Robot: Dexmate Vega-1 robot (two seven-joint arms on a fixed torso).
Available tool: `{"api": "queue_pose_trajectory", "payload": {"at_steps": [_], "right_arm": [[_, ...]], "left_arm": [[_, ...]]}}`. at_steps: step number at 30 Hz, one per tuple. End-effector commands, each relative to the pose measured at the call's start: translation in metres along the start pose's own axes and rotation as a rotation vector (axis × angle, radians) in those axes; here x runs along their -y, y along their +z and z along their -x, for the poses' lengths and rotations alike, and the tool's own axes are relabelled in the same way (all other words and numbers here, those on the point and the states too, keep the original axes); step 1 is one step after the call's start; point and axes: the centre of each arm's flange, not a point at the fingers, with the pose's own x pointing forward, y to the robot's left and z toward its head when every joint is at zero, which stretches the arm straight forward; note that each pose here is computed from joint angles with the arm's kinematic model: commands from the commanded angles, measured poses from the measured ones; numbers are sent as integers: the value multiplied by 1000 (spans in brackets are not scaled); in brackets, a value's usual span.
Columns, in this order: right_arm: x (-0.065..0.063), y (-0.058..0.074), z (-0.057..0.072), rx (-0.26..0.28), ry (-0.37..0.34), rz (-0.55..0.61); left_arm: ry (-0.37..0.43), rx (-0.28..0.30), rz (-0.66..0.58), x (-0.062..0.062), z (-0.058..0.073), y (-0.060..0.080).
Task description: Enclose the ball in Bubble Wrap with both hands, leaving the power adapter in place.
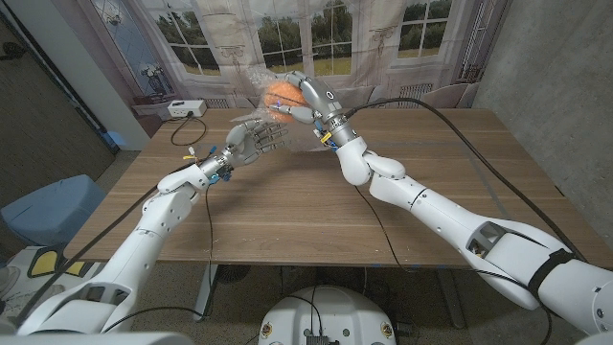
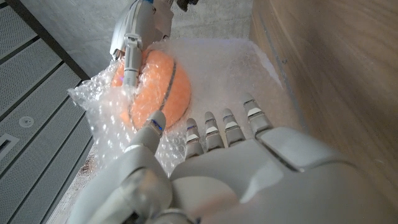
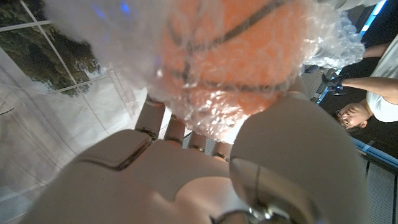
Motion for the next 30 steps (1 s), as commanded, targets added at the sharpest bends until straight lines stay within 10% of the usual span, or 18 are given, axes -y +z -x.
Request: {"api": "queue_pose_trajectory", "payload": {"at_steps": [1,30], "right_arm": [[5,-11,14,49,161,-2],[-41,-21,46,125,370,207]], "left_arm": [[52,47,-41,1,-9,4],[99,-173,-124,-2,8,16]]}}
